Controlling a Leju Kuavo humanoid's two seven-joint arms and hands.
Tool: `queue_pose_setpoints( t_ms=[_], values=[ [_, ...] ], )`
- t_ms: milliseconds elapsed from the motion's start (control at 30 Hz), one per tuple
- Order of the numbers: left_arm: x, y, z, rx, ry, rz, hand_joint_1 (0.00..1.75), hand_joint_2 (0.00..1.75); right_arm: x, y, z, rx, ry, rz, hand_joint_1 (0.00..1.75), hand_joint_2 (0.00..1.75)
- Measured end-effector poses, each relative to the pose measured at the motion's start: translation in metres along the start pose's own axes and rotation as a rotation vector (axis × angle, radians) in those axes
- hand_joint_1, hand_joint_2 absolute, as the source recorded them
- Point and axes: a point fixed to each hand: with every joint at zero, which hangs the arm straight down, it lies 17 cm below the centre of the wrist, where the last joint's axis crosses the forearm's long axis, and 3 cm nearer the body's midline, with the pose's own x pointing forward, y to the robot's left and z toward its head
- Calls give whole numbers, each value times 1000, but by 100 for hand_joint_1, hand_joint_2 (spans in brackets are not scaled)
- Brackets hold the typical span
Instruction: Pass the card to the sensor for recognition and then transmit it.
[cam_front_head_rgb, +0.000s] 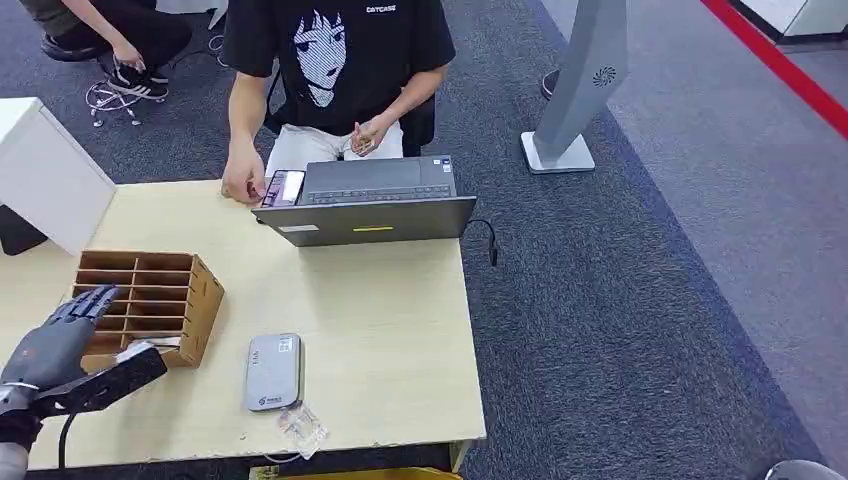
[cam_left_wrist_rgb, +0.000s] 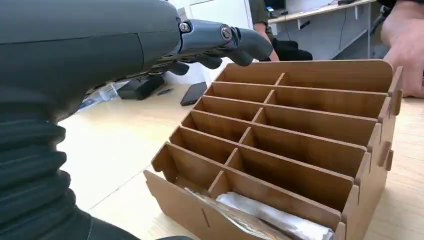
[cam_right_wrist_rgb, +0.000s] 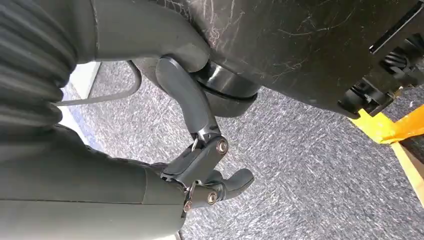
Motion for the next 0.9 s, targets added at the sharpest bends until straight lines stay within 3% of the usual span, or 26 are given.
queue_pose_setpoints(
  t_ms=[900],
  values=[
    [-3,-35,-7,-73,26,33,0,175,3,1,0,9,-3,-14,0,175]
  ],
)
